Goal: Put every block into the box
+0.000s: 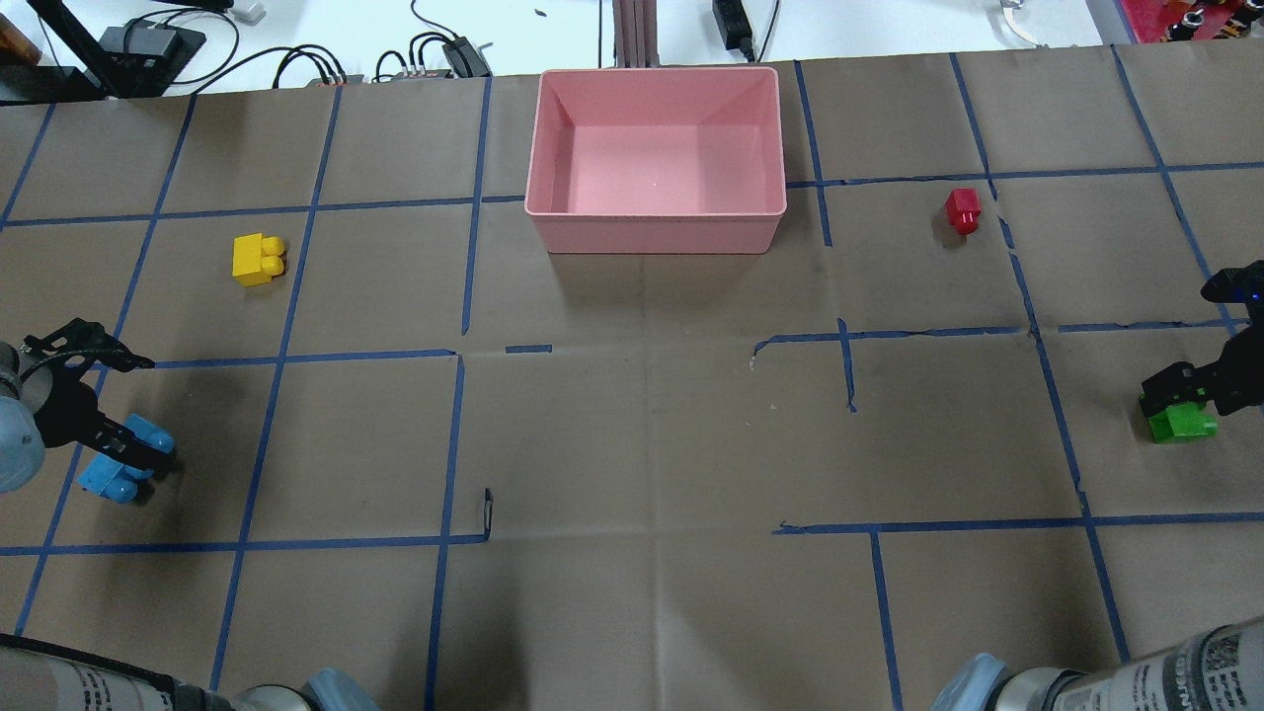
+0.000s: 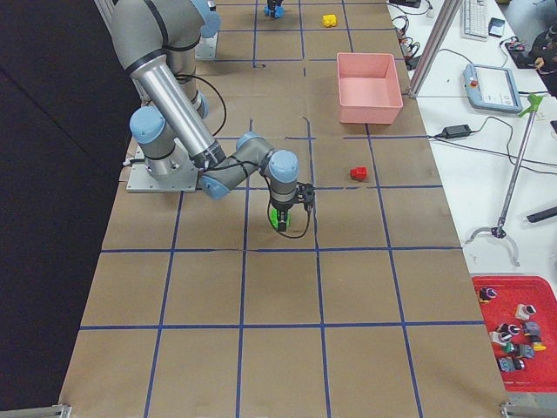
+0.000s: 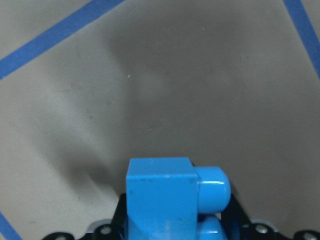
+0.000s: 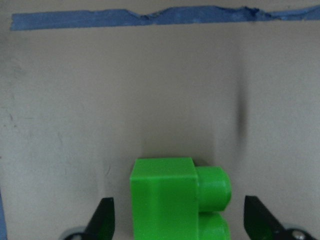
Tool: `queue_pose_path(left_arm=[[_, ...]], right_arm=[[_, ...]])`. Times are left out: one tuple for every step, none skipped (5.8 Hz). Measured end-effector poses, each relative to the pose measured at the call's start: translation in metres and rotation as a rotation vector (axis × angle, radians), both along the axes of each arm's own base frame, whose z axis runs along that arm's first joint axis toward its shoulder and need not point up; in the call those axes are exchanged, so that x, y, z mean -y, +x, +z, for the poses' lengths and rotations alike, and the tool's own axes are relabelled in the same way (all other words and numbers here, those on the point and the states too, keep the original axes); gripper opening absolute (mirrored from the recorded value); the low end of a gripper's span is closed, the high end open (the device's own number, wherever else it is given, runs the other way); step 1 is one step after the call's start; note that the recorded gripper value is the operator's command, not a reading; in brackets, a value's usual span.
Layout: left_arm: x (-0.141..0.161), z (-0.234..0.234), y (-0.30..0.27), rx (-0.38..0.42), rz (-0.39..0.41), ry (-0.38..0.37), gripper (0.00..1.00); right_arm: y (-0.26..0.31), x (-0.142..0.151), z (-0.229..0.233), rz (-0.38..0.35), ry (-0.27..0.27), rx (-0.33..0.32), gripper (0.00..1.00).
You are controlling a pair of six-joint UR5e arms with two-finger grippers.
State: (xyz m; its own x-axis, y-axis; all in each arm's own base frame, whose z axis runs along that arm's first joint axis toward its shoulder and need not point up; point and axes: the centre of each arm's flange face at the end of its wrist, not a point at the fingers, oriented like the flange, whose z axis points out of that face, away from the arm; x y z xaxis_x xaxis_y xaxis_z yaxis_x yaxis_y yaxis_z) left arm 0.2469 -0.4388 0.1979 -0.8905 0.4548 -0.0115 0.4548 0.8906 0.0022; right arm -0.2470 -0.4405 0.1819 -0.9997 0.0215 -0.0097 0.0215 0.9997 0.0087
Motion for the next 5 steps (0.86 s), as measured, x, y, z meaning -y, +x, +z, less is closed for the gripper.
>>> queue_pose_path(left_arm=[[0.021,0.027,0.001,0.04,0.058,-0.048,0.21],[0.057,0.059,-0.016,0.072,0.113,-0.109,0.21],[0.097,0.091,-0.052,0.071,0.172,-0.152,0.21],[0.141,0.123,-0.097,0.034,0.259,-0.174,0.22],[0.189,0.154,-0.151,-0.032,0.344,-0.191,0.22]], right_arm=[[0.0,-0.001,0.0,-0.001,0.006,0.001,0.34],[0.0,-0.001,0.001,-0.002,0.01,0.0,0.26],[-0.001,-0.002,0.006,-0.002,0.014,-0.012,0.11],[-0.001,-0.003,0.018,-0.002,0.027,-0.019,0.08],[-0.001,-0.002,0.043,0.002,0.036,-0.011,0.06]])
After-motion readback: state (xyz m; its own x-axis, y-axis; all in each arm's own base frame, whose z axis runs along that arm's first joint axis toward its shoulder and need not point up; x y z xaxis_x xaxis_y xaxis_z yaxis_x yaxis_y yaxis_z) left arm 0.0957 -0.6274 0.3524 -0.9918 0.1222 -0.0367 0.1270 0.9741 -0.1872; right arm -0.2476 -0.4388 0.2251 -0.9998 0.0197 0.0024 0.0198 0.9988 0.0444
